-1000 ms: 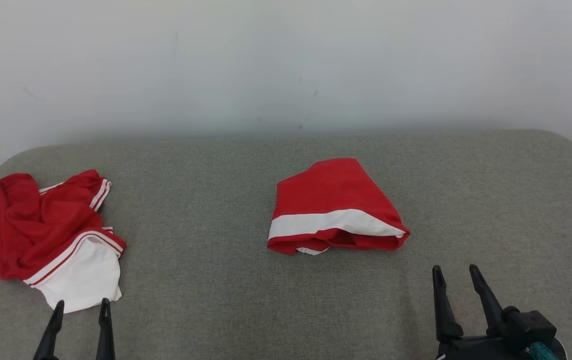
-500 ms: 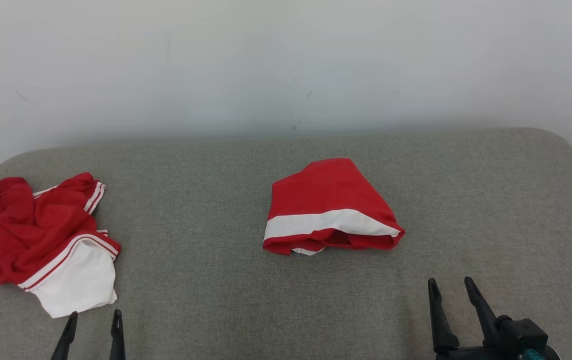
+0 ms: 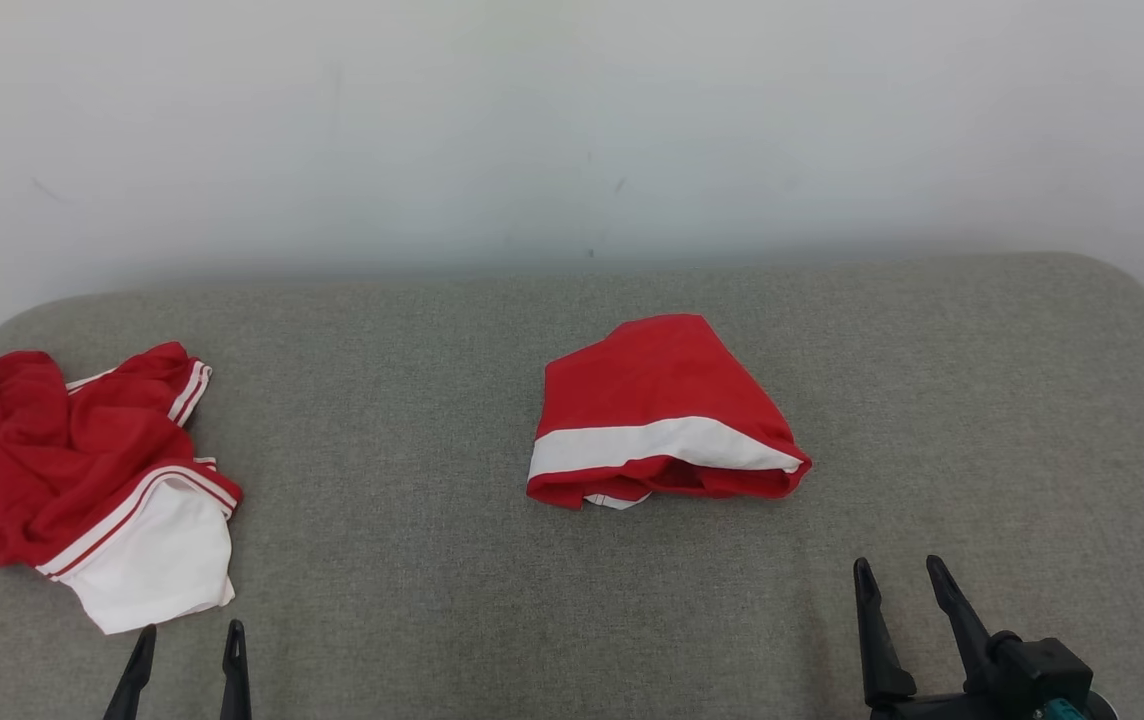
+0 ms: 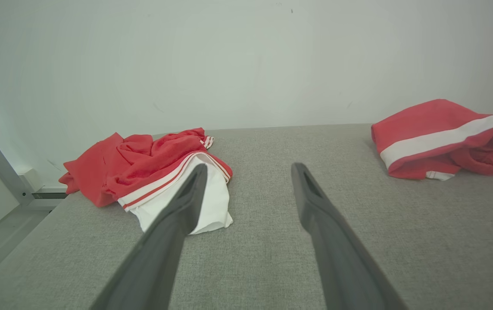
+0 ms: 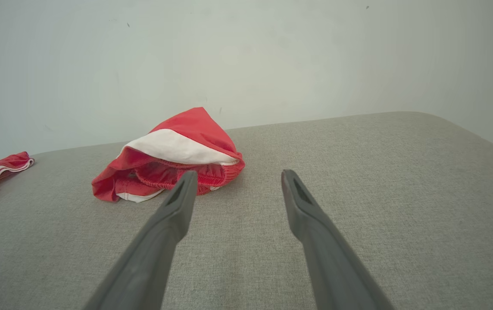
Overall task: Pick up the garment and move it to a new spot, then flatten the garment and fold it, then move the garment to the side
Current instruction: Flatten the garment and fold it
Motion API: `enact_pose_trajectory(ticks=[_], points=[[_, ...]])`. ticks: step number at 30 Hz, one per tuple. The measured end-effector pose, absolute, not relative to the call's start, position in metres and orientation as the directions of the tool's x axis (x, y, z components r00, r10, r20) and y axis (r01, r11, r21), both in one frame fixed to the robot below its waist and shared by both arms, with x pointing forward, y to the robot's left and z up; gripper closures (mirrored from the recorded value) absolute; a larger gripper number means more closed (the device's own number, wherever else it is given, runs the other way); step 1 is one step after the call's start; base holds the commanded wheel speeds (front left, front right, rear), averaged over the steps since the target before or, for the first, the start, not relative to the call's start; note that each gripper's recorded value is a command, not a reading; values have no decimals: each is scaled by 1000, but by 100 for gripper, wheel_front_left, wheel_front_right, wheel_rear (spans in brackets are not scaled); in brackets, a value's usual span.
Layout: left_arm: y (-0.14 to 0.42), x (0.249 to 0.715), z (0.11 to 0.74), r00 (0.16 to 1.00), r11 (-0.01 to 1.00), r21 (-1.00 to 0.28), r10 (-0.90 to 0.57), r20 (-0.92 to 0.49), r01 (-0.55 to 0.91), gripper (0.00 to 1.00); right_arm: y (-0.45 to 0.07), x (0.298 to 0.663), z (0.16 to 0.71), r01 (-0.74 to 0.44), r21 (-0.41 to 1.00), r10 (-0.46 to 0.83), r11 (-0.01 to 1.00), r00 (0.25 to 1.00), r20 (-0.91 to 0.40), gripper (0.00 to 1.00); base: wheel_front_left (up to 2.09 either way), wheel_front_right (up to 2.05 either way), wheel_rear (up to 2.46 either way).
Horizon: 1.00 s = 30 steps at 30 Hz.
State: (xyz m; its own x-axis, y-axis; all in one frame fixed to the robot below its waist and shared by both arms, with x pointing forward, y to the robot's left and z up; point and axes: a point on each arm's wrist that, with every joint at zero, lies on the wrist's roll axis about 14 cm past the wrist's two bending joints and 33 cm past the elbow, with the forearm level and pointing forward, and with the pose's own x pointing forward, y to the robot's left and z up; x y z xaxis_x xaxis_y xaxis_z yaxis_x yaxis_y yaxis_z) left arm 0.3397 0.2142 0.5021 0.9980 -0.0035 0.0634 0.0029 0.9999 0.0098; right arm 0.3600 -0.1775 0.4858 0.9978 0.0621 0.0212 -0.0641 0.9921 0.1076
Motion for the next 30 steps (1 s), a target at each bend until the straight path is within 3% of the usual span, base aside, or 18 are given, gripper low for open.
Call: enact_pose_trajectory(ticks=[30], points=[[216, 340, 502, 998, 1000, 2, 5, 66, -5, 0, -177, 359, 485, -64, 110, 62, 992, 998, 18, 0, 0, 0, 0]])
